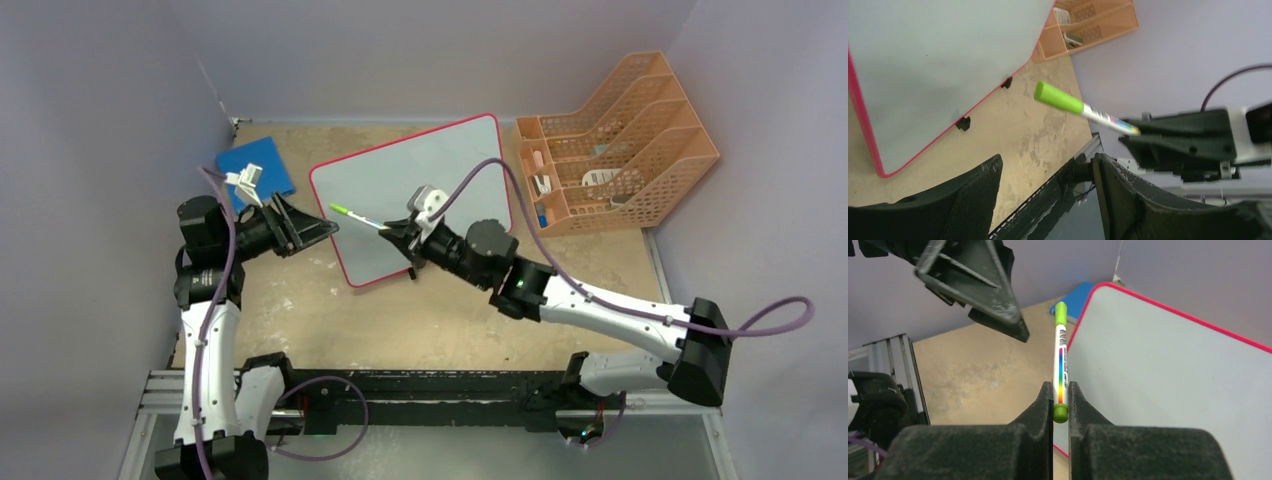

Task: Write a sentence on the whiteboard
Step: Open the whiteboard marker at the center of the board.

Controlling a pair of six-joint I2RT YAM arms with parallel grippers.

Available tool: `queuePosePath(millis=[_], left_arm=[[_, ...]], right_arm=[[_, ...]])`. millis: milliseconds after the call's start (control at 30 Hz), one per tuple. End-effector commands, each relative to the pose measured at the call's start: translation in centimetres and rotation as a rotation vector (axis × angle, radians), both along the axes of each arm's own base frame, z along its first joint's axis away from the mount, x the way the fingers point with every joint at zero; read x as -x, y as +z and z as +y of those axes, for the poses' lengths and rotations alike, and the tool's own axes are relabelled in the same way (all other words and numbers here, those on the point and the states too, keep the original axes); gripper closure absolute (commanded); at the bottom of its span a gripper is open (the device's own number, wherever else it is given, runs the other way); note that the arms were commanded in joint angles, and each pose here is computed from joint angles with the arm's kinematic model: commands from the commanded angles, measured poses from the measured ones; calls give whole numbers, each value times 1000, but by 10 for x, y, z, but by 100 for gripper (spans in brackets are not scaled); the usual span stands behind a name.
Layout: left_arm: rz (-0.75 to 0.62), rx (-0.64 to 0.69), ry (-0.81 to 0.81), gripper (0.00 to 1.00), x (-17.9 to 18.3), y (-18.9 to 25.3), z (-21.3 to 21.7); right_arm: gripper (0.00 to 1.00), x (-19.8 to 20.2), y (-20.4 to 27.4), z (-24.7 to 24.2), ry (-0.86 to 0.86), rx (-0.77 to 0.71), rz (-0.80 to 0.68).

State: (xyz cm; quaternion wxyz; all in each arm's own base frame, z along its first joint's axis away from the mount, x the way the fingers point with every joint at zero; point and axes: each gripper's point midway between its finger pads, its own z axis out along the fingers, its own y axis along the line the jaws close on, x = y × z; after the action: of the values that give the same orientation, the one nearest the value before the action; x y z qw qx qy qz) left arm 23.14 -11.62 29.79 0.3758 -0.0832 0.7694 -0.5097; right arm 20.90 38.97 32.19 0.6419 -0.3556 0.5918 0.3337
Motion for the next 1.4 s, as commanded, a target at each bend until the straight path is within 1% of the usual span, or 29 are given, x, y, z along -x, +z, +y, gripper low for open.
queuePosePath(millis=[0, 133, 233, 367, 533, 600, 667, 733, 867, 967, 1033, 1167, 1367], left_arm=[[-263, -19, -215, 35, 14, 16, -16], [-391, -61, -315, 36, 20, 15, -26], [-500, -121, -379, 36, 23, 15, -42], [-636, -209, -431, 35, 19, 13, -59], [-769, -322, -467, 35, 6, 11, -58], [-820, -343, -507, 36, 6, 9, -63], [-873, -334, -566, 37, 11, 6, -71], [-952, -323, -630, 38, 18, 1, -77], [-1091, -348, -691, 40, 25, 0, -82], [-1154, -369, -727, 46, 29, -3, -84], [-1185, -359, -762, 50, 34, -6, -86], [-1180, -334, -800, 57, 36, -14, -90], [-1159, -333, -821, 63, 33, -21, -96]], right_arm=[[100, 4, 1, -20, 126, 49, 139], [100, -1, -11, -39, 170, 107, 203], [100, -3, -12, -51, 190, 132, 223], [100, -4, -10, -67, 203, 177, 227], [100, 5, -6, -78, 250, 190, 232], [100, 9, -7, -80, 270, 192, 228], [100, 11, -8, -82, 279, 195, 226], [100, 12, -7, -82, 290, 197, 223], [100, 13, -6, -80, 313, 210, 222], [100, 14, -4, -79, 332, 209, 215], [100, 16, -2, -77, 351, 207, 210], [100, 18, 3, -77, 371, 201, 192], [100, 20, 6, -77, 388, 198, 185]])
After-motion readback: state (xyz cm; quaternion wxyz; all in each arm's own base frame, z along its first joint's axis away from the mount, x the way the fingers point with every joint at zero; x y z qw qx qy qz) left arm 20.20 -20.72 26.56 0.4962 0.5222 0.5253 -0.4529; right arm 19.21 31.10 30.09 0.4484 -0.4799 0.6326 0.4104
